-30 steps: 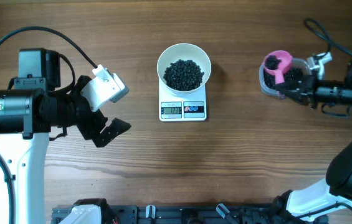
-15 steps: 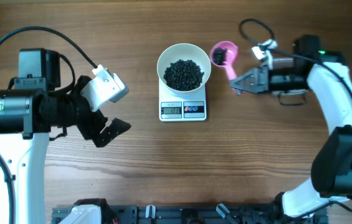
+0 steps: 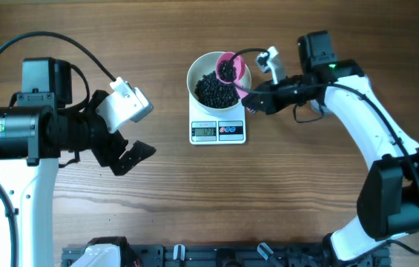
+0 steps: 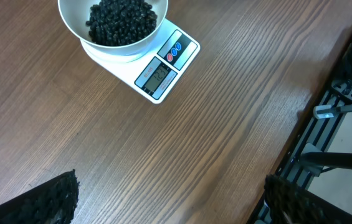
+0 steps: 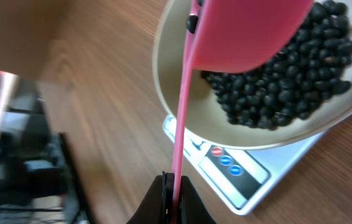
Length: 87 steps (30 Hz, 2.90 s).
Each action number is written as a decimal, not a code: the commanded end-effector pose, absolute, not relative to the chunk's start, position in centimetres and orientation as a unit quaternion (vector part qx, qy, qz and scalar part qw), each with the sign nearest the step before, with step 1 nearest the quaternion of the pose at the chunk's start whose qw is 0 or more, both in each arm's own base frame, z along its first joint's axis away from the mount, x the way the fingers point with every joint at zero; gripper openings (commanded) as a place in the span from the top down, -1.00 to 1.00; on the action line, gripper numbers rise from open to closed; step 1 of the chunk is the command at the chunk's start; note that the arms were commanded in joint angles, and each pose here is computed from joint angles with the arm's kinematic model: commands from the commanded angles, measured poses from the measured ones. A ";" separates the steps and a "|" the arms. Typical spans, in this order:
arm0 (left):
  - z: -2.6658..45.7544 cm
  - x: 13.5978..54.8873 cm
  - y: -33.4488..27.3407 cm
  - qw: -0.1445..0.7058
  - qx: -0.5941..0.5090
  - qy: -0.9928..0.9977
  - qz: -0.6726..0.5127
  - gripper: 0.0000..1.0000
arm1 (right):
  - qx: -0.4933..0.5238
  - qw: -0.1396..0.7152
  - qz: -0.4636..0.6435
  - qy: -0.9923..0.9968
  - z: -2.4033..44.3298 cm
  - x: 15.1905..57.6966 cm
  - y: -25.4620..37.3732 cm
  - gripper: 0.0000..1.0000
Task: Scoop item into bowl and weigh 150g on scale
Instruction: 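Lift the filled scoop and carry it left over the white bowl, then tilt the scoop over the bowl to pour beans in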
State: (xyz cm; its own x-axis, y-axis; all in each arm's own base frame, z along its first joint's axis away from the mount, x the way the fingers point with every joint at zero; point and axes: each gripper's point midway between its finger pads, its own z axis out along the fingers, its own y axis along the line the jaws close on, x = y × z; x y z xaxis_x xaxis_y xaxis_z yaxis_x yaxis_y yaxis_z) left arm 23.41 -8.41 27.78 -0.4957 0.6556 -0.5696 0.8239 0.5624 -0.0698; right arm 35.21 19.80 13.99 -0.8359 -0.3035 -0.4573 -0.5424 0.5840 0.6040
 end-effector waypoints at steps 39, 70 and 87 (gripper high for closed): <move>28.5 23.4 -8.4 0.261 0.440 0.843 -0.165 -1.00 | -0.339 0.271 0.029 0.900 16.6 36.4 19.0 0.91; 28.5 23.4 -8.4 0.261 0.440 0.843 -0.165 -1.00 | -0.369 0.314 -0.016 0.875 17.8 38.4 18.8 0.92; 28.5 23.4 -8.4 0.261 0.440 0.843 -0.165 -1.00 | -0.388 0.314 -0.042 0.866 17.8 38.4 18.6 0.91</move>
